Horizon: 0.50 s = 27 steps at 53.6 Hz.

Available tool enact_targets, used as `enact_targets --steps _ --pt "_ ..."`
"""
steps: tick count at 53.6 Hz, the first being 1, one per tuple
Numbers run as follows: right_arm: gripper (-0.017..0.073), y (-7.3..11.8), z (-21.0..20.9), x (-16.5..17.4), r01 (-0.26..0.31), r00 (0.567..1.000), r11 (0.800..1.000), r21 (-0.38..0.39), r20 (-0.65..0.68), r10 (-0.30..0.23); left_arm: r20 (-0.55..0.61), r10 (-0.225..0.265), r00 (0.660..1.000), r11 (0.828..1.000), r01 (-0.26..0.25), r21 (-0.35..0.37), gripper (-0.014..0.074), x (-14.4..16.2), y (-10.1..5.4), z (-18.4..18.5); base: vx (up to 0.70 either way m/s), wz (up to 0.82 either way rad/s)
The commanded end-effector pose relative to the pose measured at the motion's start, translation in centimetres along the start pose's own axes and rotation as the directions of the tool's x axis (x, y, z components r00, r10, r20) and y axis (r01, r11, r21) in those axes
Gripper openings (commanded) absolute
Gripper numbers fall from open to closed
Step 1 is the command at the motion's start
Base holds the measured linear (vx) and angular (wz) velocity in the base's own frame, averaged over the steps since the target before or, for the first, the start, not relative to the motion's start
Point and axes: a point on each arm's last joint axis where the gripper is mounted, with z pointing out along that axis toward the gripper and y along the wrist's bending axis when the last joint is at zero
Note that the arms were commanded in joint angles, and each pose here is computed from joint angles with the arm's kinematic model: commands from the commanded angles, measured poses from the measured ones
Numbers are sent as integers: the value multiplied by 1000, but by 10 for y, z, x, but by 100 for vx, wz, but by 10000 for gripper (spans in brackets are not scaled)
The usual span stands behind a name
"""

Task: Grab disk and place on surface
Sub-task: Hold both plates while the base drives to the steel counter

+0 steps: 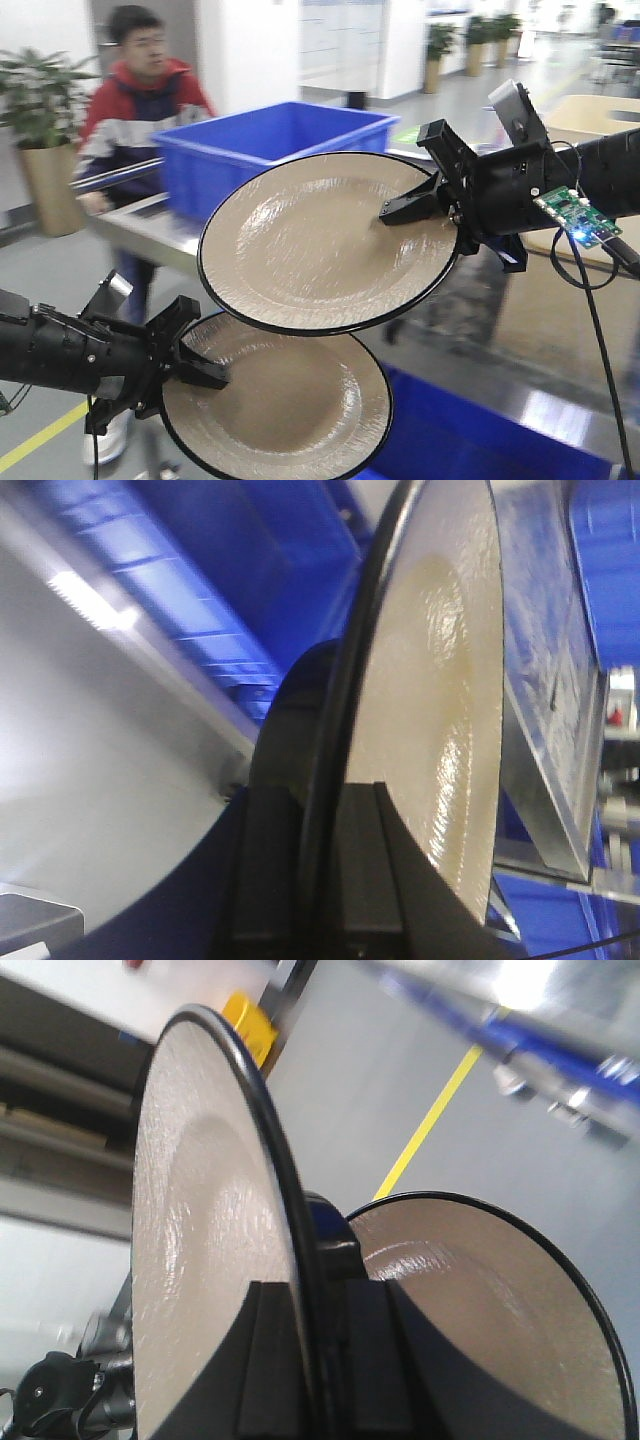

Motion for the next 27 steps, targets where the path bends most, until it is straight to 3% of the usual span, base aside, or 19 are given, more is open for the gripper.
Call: enact_targets --steps 1,27 --pt "-8 35 -26 -7 7 992 992 -128 127 10 55 -12 998 991 4 132 1 1 -33 -20 34 -81" --pt "-8 35 -26 -7 7 992 992 -128 127 10 55 -12 998 991 4 132 1 1 -33 -20 30 -70"
